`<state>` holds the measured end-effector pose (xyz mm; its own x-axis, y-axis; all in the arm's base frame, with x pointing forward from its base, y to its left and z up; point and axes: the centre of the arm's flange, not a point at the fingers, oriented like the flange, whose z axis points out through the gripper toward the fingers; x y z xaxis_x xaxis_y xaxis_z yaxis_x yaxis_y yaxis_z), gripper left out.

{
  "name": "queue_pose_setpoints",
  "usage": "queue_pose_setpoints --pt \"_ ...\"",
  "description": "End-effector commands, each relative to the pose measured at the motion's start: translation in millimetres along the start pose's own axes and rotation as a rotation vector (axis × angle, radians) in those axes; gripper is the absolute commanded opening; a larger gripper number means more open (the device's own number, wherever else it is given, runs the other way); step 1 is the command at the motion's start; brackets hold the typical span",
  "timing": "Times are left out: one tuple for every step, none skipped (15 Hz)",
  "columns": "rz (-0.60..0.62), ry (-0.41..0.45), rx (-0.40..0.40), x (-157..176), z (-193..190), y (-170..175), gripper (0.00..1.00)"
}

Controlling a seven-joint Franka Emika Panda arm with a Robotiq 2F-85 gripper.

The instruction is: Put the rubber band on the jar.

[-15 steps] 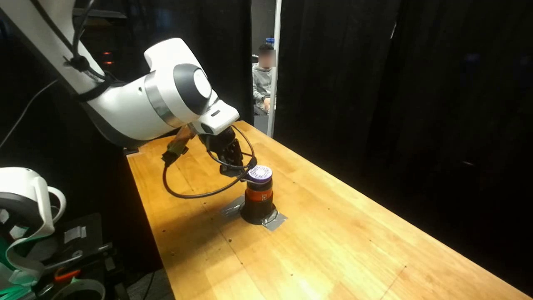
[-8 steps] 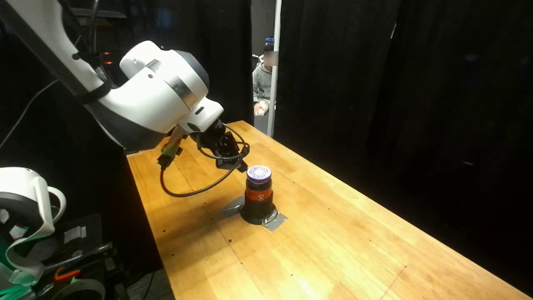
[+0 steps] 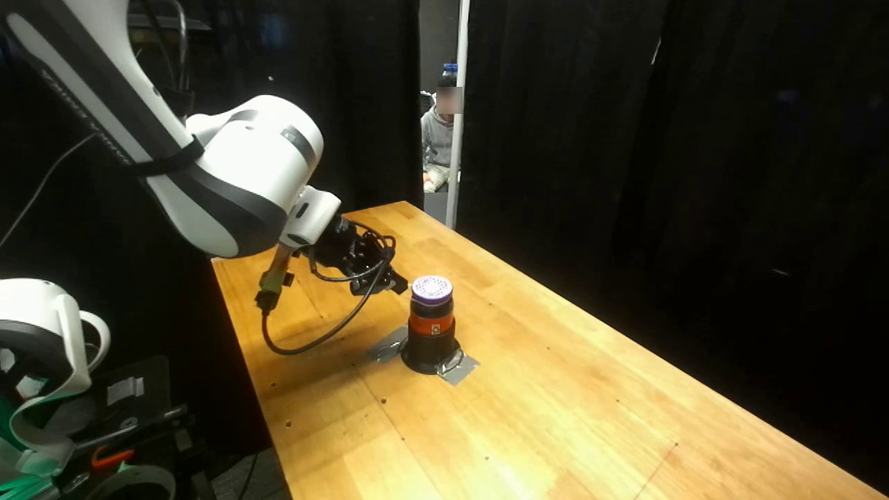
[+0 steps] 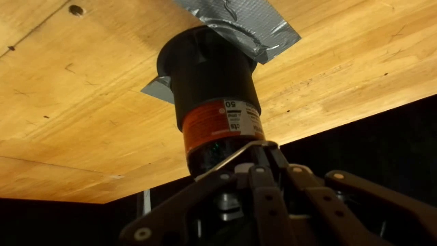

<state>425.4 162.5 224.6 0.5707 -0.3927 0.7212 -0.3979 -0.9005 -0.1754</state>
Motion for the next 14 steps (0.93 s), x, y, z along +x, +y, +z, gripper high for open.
queue_pose_setpoints --pt "0.004 0.114 0.033 -11.1 -1.5 -0.1 0.10" --pt "0.003 0.151 0.043 -6.1 -6.3 -6.0 0.10" --pt "0.009 0.187 0.055 -1.0 -10.5 -11.6 0.11" --pt "0.016 0.212 0.066 4.8 -16.7 -17.1 0.35" --pt "0.023 0.213 0.078 9.0 -23.2 -23.4 0.36" --pt "0.024 0.206 0.093 11.4 -30.7 -29.0 0.38" --pt "0.022 0.186 0.115 11.8 -37.6 -34.0 0.45" --pt "0.020 0.141 0.134 14.5 -44.3 -39.5 0.52" --pt "0.009 0.103 0.142 16.2 -50.3 -44.4 0.62" --pt "0.005 0.022 0.165 20.7 -57.7 -49.8 0.68" --pt "-0.002 -0.047 0.176 22.6 -65.8 -54.0 0.75" --pt "-0.009 -0.112 0.193 28.0 -74.0 -59.8 0.84" --pt "-0.008 -0.182 0.199 36.4 -81.4 -66.6 0.90" --pt "-0.006 -0.248 0.209 43.3 -88.7 -72.4 0.97"
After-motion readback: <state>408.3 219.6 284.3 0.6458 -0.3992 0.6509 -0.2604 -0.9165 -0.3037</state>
